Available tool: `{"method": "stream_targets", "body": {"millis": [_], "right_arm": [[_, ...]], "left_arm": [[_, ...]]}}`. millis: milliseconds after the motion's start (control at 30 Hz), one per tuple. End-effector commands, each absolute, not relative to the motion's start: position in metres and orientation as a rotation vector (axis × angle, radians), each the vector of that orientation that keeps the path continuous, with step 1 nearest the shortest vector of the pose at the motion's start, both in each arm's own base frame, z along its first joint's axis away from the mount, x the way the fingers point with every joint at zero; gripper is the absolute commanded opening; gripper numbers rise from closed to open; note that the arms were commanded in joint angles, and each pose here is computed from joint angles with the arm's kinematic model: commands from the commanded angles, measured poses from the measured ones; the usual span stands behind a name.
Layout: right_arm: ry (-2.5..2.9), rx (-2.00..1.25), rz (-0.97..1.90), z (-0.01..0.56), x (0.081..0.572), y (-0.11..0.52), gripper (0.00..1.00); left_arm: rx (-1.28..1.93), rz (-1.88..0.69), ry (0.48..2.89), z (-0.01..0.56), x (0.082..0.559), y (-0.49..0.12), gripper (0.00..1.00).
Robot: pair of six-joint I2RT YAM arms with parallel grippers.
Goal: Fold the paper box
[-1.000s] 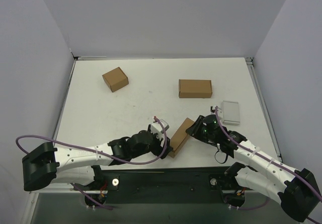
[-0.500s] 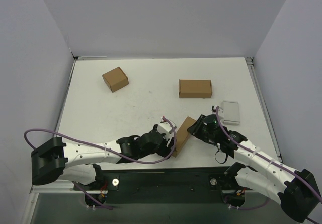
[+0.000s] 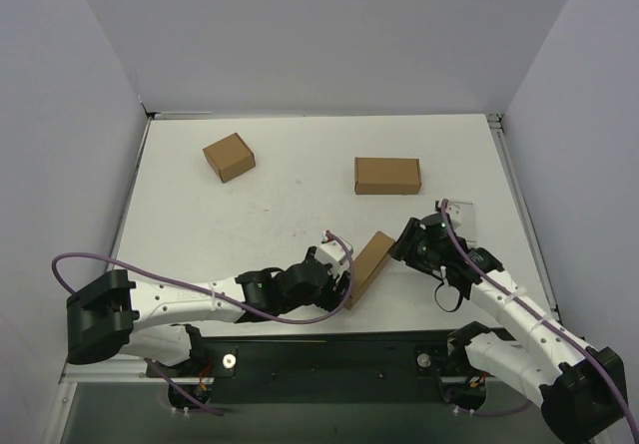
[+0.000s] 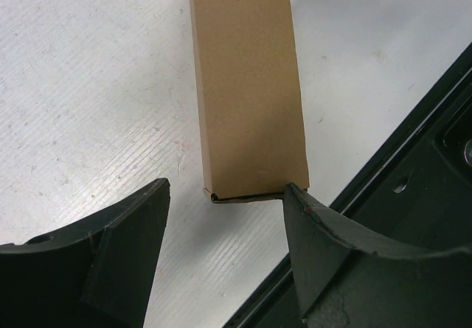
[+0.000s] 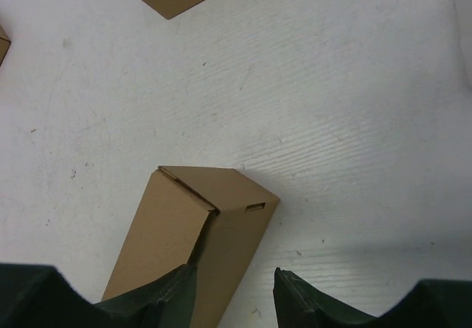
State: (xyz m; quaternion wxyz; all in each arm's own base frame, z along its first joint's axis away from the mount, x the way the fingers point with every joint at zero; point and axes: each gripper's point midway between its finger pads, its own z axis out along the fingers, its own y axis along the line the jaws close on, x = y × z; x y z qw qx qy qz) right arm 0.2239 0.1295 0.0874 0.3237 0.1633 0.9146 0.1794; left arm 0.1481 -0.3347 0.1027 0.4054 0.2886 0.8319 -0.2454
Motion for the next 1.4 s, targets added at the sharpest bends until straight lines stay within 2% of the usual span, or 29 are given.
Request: {"method": "stream_targets", "body": {"millis": [0, 333, 700, 800, 1000, 1267, 1367], "right_arm": [[2.413, 0.384, 0.514, 0.102, 0.228, 0.128, 0.46], [2.353, 0.459, 0.624, 0.112, 0.249, 0.124, 0.44], [2.352, 0.477, 0.606, 0.109, 0.262, 0.12, 0.43], [2.368, 0.498, 0.577, 0.098, 0.263, 0.115, 0.4], [2.449, 0.504, 0.53, 0.071, 0.255, 0.111, 0.24], [2.523, 0.503, 0.339, 0.043, 0.237, 0.085, 0.22], [2.534, 0.493, 0.349, 0.041, 0.237, 0.088, 0.22]], "left_arm": [[0.844, -0.375, 2.224, 0.06, 0.143, -0.293, 0.72], [0.848, -0.374, 2.22, 0.062, 0.144, -0.294, 0.71], [0.851, -0.376, 2.222, 0.062, 0.144, -0.296, 0.71], [0.851, -0.379, 2.222, 0.062, 0.144, -0.297, 0.71], [0.866, -0.37, 2.219, 0.061, 0.144, -0.297, 0.71], [0.904, -0.301, 2.214, 0.057, 0.143, -0.296, 0.7], [0.932, -0.283, 2.198, 0.059, 0.141, -0.301, 0.7]]}}
